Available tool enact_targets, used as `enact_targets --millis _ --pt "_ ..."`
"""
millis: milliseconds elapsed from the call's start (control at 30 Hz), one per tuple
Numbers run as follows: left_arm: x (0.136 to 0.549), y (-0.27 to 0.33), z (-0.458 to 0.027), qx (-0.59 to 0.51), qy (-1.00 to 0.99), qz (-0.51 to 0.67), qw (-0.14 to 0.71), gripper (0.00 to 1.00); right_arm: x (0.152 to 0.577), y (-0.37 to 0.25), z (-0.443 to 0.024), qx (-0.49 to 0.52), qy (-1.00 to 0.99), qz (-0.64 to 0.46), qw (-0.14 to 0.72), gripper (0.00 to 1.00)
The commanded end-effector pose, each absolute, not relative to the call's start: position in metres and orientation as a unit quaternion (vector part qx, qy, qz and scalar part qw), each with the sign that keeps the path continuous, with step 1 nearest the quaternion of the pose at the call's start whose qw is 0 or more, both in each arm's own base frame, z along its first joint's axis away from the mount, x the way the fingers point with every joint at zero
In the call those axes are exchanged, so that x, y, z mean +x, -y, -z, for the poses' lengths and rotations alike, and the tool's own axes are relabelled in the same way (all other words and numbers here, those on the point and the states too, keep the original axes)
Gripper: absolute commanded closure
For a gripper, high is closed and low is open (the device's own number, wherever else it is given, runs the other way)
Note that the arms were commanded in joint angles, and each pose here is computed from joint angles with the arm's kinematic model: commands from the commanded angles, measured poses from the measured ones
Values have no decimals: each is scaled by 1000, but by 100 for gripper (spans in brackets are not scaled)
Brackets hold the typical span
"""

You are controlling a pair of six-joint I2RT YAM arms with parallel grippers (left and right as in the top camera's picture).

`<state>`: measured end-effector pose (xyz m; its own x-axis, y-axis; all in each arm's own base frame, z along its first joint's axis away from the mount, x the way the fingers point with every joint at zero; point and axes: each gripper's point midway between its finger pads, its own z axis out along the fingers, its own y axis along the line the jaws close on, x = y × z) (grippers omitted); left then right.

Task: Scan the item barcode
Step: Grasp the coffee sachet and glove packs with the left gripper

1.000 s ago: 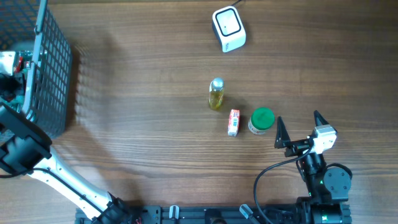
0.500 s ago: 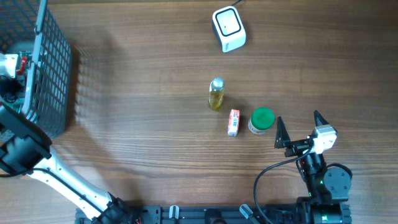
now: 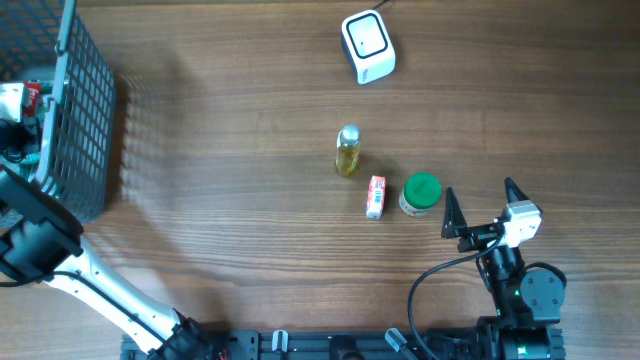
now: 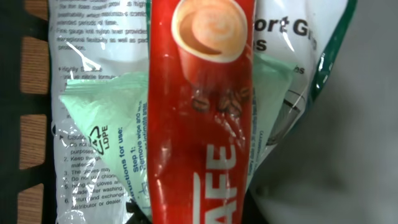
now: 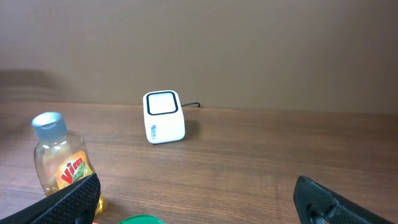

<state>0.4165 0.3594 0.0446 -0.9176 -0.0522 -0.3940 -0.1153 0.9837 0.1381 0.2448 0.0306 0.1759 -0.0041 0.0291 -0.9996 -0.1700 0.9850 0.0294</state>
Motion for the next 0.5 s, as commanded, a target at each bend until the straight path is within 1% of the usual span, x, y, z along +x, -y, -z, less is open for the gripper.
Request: enact_targets --millis 0,100,200,400,467 --pt "427 -359 -74 -92 -962 -69 248 96 245 -31 -175 -52 -705 -71 704 0" --pt "440 -360 -124 -107 -941 -78 312 96 245 -31 -175 -52 -705 -71 704 0" --pt "447 -361 -185 -122 -913 -97 378 96 245 -31 -175 -52 -705 -71 704 0" --pt "440 -353 -289 -119 -864 -147 466 96 245 -31 -175 -52 -705 -71 704 0" --pt "433 -347 -331 -126 -840 -162 503 96 245 -31 -175 -52 -705 -71 704 0"
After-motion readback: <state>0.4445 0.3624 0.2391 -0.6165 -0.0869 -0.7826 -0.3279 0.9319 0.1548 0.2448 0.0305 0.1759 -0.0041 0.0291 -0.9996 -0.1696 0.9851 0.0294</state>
